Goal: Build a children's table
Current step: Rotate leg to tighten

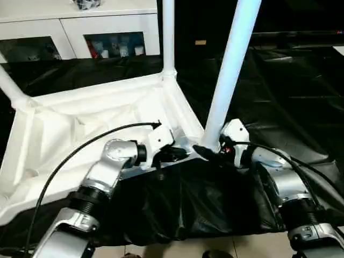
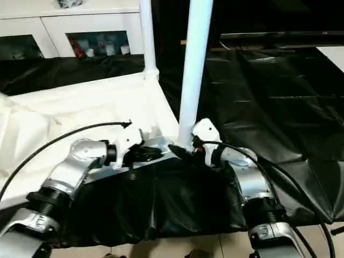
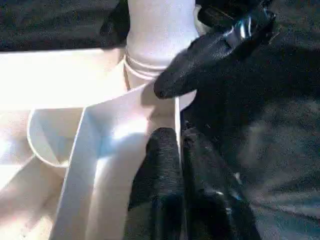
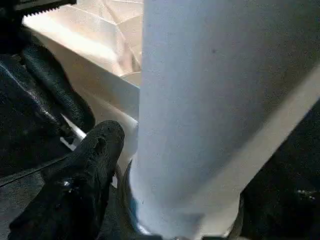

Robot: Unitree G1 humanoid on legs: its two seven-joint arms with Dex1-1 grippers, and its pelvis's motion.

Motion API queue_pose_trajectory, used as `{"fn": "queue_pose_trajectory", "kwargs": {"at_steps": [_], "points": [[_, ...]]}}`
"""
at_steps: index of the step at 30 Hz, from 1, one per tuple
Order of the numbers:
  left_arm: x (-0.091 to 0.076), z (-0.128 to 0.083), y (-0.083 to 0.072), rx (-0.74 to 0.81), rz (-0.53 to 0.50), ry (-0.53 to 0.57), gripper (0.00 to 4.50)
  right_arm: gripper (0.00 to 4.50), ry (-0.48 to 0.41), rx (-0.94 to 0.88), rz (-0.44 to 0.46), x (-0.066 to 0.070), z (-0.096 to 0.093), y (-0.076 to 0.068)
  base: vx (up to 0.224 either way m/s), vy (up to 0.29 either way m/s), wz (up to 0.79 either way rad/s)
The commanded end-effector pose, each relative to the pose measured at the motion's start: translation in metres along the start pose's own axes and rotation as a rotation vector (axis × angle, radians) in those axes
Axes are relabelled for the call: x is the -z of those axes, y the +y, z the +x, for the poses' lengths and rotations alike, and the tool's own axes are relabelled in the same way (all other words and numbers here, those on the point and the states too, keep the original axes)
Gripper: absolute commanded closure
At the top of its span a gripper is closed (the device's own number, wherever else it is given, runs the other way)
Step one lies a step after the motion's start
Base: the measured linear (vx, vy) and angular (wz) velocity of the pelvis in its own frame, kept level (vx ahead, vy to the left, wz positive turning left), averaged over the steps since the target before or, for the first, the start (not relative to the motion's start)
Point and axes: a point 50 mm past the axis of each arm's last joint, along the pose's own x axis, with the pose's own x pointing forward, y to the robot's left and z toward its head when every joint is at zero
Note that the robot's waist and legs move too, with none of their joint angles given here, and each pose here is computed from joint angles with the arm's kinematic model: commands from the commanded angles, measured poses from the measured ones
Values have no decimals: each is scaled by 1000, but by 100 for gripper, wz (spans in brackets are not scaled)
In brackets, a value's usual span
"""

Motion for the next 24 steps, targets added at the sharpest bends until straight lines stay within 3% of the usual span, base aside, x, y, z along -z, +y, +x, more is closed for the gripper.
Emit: {"fn": "queue_pose_trajectory", "kwargs": {"at_steps": [1,5,13,18,24], "points": [[3,-6,1,-2,-7,19,379,87,44,-42,5,7,3,4,0,0,0],[11,-11,3,-3,-4,74,369,87,40,-63,0,7,4,6,0,0,0],[9,-3,2,50,-33,62,369,87,40,-87,-13,8,5,6,0,0,0],[8,2,3,71,-32,72,423,87,42,-94,-23,8,5,6,0,0,0],[8,3,4,104,-39,87,447,87,47,-113,-38,8,3,5,0,0,0]]}}
